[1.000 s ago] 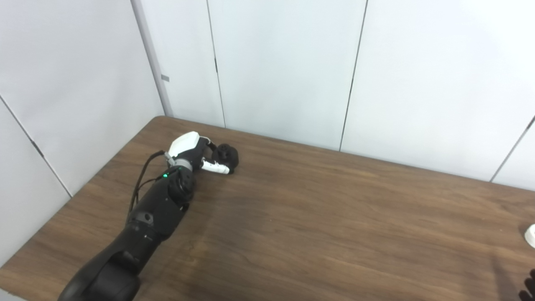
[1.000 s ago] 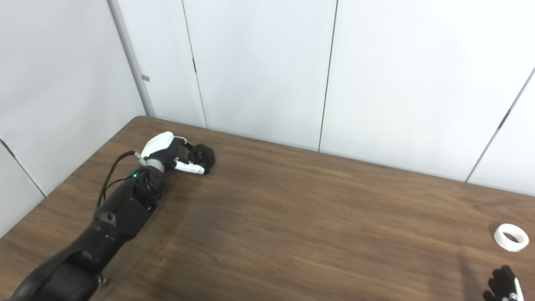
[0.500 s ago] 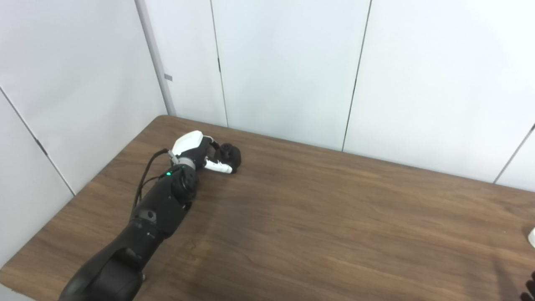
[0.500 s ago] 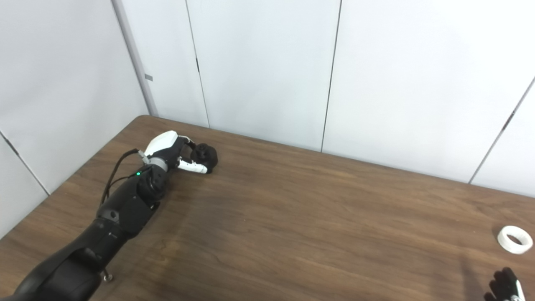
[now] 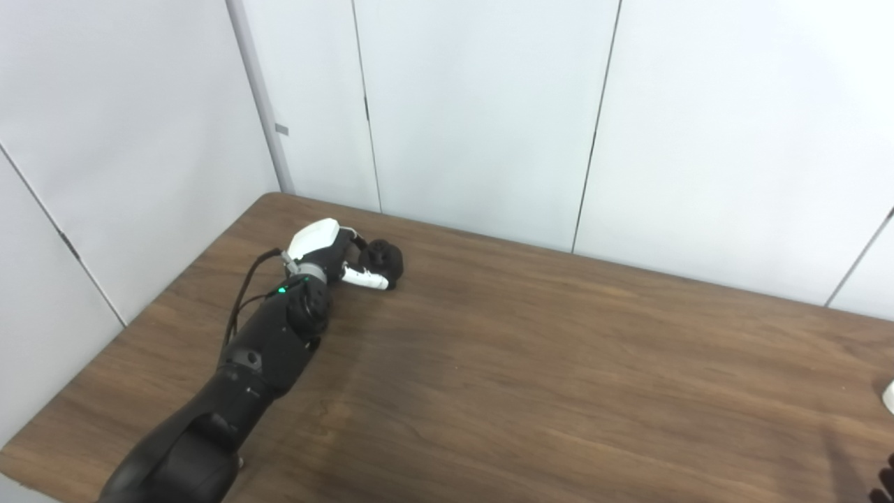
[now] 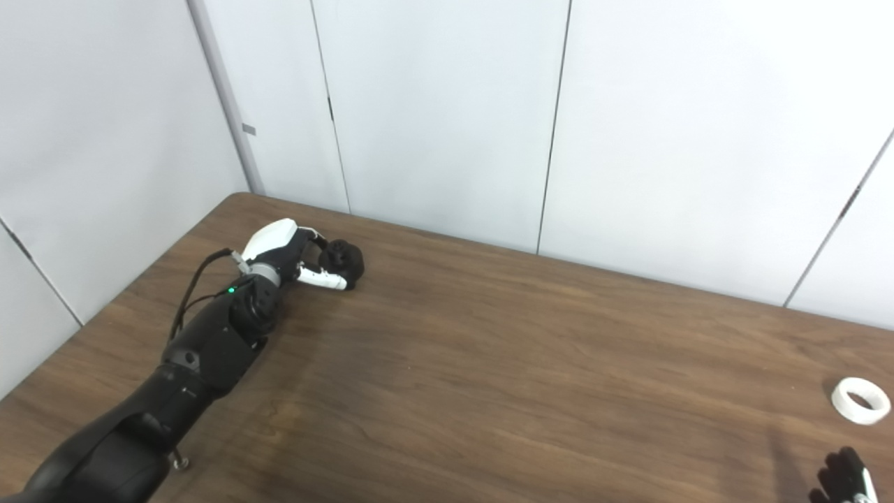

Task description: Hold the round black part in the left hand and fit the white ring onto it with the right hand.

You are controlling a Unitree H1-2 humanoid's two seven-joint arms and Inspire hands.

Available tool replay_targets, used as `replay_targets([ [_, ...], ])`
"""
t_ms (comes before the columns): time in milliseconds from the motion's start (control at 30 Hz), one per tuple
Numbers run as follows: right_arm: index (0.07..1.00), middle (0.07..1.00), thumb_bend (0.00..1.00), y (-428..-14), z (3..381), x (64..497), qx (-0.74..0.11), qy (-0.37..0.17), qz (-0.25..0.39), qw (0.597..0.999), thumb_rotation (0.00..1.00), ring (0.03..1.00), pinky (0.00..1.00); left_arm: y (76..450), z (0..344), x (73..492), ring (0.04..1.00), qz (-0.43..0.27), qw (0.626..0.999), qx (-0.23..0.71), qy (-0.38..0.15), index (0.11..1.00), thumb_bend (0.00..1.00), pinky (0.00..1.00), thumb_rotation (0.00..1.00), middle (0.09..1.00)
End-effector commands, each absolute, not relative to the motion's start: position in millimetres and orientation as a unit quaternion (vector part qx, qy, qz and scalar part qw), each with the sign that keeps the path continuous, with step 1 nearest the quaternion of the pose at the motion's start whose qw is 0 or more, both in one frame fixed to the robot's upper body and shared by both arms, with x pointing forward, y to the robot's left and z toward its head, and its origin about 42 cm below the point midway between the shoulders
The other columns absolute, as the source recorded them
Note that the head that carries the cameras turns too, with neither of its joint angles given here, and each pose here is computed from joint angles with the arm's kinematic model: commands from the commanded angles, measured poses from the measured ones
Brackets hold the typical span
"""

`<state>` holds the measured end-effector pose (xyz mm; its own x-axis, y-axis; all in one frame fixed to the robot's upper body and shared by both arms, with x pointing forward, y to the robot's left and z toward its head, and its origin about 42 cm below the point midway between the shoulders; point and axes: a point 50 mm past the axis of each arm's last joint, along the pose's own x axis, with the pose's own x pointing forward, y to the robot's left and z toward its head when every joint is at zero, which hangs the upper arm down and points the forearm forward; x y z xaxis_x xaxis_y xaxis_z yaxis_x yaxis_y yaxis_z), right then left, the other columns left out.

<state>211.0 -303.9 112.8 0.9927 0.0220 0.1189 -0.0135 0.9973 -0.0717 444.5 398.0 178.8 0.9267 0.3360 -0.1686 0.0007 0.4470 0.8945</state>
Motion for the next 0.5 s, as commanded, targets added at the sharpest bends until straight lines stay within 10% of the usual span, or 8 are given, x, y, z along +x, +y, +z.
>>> replay_targets([
  [0, 1.0, 1.0, 0.62, -297.8, 95.0, 199.3, -0.016, -0.035, 0.004, 0.999, 1.0, 1.0, 1.0, 401.3, 206.9, 456.7, 1.0, 0.117, 0.832, 0.526, 0.129, 0.75, 0.85, 1.0, 0.3, 0.931],
  [467, 1.0, 1.0, 0.65, -295.9, 96.6, 197.6, -0.022, -0.03, 0.001, 0.999, 1.0, 1.0, 1.0, 401.7, 207.4, 458.0, 1.0, 0.113, 0.835, 0.523, 0.126, 0.754, 0.86, 1.0, 0.3, 0.93],
])
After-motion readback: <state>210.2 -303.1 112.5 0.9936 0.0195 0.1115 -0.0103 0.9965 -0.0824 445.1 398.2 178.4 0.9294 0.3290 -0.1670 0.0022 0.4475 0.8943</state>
